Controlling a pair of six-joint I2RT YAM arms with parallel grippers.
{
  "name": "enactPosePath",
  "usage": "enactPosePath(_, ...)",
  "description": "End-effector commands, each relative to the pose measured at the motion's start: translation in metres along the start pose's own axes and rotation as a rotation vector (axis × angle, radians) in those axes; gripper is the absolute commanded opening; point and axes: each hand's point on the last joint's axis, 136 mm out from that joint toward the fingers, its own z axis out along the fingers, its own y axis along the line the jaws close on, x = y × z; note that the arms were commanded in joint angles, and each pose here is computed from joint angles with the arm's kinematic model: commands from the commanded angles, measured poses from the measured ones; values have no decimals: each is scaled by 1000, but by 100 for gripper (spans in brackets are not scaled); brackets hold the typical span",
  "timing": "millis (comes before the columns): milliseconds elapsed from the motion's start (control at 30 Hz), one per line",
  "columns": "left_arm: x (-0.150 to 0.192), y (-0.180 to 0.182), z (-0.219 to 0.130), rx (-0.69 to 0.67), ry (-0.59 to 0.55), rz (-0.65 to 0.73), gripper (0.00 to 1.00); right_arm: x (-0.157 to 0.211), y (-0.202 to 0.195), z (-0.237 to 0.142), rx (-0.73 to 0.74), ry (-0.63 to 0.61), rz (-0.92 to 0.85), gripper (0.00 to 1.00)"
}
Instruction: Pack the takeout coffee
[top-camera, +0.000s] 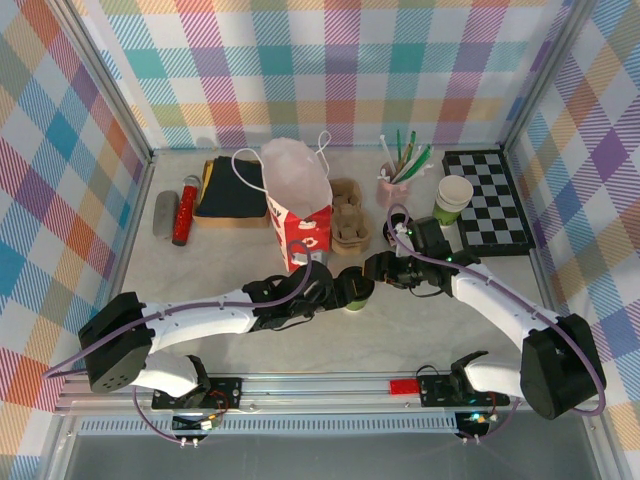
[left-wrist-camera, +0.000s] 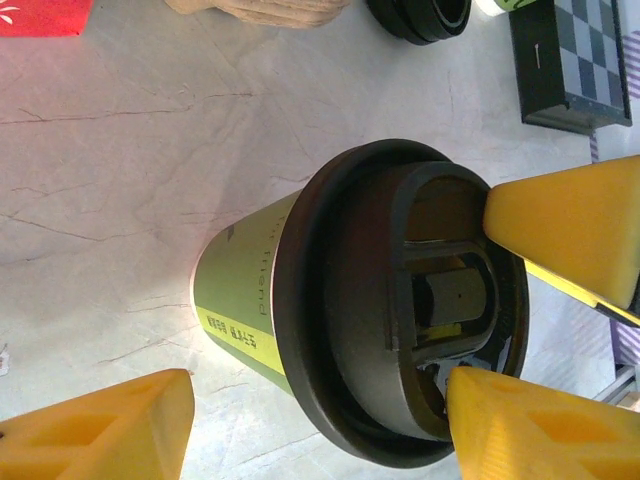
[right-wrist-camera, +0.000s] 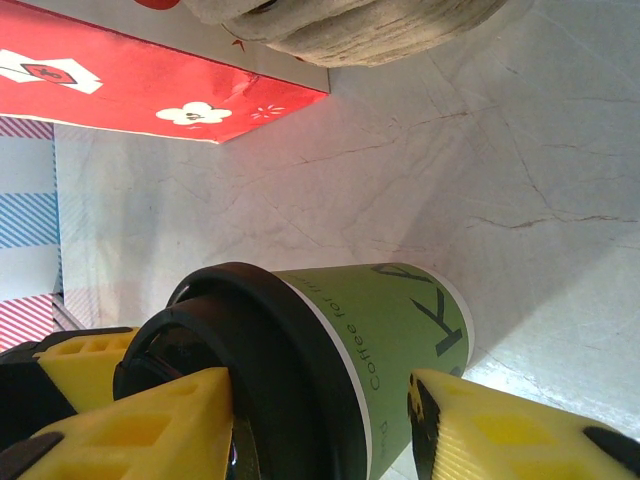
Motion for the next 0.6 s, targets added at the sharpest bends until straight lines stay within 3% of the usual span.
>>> enactPosePath(0,16,40,7,-108,40,-11,66,25,-32,8,105,66,71,47)
enactPosePath(567,52,90,15,-183,92,-58,61,48,-61,20,154,83,151,45)
